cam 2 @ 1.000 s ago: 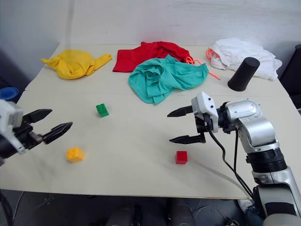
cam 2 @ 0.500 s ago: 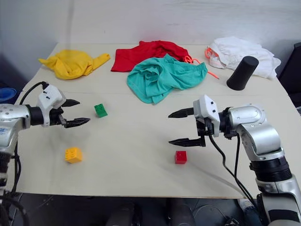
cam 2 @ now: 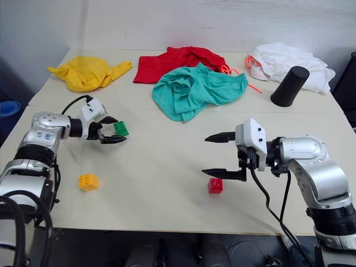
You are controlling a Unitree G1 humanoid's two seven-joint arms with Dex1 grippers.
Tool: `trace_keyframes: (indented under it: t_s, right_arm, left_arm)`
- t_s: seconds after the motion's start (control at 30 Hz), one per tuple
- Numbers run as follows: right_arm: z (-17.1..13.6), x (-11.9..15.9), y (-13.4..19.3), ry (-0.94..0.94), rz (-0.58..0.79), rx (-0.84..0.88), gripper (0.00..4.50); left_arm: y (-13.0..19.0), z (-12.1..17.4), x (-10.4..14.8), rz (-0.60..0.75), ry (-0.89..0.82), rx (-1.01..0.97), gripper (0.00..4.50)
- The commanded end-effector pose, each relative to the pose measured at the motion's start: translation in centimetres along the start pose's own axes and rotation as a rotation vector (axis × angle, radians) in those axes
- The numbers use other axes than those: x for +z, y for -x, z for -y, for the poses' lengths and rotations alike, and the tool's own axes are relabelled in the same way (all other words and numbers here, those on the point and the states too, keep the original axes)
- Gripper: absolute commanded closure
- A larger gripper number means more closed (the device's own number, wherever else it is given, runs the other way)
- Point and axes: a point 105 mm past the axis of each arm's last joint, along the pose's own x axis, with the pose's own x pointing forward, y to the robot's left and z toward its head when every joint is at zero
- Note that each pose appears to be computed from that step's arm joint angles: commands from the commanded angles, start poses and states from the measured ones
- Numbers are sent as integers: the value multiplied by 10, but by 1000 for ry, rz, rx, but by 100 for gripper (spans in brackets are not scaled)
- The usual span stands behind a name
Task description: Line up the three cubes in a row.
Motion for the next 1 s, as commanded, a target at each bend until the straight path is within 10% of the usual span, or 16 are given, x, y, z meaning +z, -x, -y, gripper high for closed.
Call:
trace_keyframes:
  t_s: [0.03,0.2,0.47,0.73,1.0]
  right_arm:
    - [-1,11,6,42,6,-20,3]
    - [0,14,6,44,7,-30,0]
    - [2,13,3,45,15,-34,0]
    - [0,6,3,45,-8,-4,0]
    - [2,-4,13,44,-41,5,0]
  left_arm:
    - [2,-9,9,9,-9,43,0]
    - [3,-6,7,-6,-4,8,58]
    - [7,-6,11,10,5,-14,298]
    - [26,-6,22,53,-28,-75,300]
    - [72,71,72,170,-182,-456,300]
